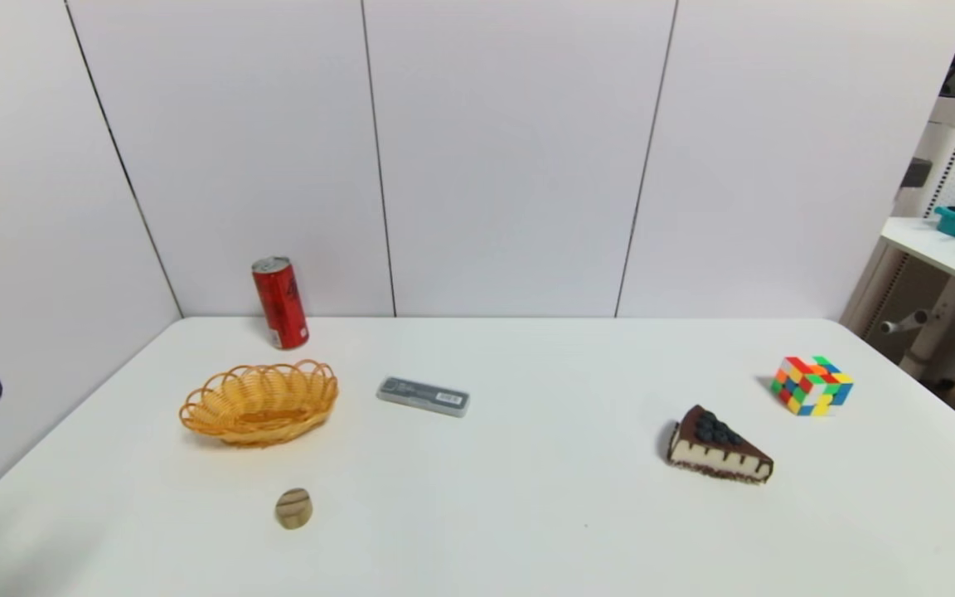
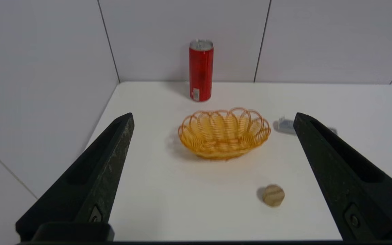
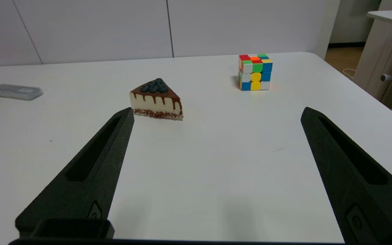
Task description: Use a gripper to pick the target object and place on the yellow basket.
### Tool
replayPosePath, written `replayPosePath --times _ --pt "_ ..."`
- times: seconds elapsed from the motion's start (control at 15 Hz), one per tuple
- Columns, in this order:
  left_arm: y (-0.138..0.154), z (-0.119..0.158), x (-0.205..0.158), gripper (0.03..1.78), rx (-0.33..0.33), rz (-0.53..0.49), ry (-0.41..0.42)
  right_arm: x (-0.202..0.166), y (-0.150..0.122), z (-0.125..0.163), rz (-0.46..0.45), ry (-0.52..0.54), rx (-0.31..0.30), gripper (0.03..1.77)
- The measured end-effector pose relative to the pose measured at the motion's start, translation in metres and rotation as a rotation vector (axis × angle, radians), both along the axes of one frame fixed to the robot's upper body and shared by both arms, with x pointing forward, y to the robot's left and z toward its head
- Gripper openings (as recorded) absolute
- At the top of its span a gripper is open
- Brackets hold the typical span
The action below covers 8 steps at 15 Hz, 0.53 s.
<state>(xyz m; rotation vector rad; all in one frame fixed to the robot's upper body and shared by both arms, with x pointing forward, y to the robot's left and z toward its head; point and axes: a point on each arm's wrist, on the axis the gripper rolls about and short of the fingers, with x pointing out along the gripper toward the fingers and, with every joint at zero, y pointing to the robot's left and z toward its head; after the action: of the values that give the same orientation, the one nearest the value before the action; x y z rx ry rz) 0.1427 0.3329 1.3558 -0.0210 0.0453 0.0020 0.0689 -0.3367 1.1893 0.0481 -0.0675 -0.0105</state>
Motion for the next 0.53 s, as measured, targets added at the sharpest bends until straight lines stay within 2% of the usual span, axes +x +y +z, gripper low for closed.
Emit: replayPosePath --times 0.27,0.53 --pt "-0.001 0.056 0.055 1.69 0.01 -0.004 -0.014 0.0 0.0 0.0 0.0 0.0 0.0 1.7" --pt "-0.003 0.077 0.123 1.69 0.035 -0.007 0.037 0.0 0.0 0.0 0.0 0.0 0.0 1.7"
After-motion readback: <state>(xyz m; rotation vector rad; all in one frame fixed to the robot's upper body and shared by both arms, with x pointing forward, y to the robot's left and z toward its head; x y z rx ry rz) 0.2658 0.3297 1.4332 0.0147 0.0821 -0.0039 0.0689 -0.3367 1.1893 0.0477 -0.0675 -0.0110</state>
